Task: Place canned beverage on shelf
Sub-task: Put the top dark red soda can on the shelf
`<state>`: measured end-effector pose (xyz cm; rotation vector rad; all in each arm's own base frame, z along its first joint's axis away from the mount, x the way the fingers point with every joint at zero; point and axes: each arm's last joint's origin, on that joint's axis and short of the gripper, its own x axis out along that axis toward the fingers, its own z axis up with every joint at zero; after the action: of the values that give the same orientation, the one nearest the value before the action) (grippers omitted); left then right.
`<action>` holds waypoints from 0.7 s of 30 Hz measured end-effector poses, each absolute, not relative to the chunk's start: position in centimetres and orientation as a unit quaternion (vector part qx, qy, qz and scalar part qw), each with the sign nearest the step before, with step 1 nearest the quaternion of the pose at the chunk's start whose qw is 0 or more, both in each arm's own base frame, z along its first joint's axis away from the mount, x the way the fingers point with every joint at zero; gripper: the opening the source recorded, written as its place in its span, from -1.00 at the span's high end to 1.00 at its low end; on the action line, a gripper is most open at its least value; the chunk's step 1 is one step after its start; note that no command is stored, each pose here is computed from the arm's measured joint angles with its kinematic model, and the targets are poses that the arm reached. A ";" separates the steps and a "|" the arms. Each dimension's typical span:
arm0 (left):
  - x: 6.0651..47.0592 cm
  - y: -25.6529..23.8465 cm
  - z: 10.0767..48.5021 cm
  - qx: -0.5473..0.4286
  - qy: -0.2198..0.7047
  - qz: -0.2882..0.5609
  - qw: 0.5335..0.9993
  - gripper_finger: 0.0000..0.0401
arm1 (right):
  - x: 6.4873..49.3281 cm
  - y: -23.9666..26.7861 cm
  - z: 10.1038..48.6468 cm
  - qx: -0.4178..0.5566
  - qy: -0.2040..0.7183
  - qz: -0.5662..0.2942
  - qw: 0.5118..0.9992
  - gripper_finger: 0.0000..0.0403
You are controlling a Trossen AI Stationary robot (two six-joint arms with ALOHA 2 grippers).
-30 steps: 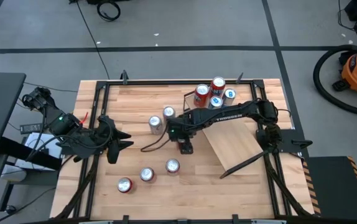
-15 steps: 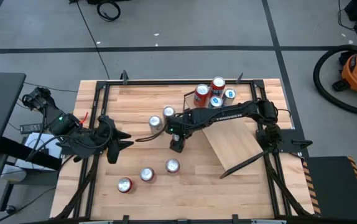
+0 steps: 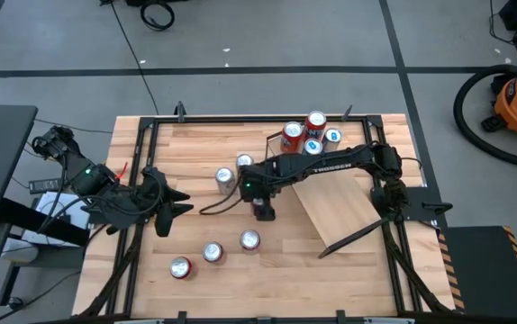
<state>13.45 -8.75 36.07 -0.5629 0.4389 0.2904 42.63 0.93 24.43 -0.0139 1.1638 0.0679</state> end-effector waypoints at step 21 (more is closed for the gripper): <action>13.5 -8.8 36.1 -0.277 0.214 0.142 0.926 0.08 | 42.2 0.8 23.4 -0.196 0.535 0.192 0.799 -0.87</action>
<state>13.46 -8.75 36.06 -0.5674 0.4383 0.2915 42.22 0.82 23.42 -0.4212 1.1490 0.4116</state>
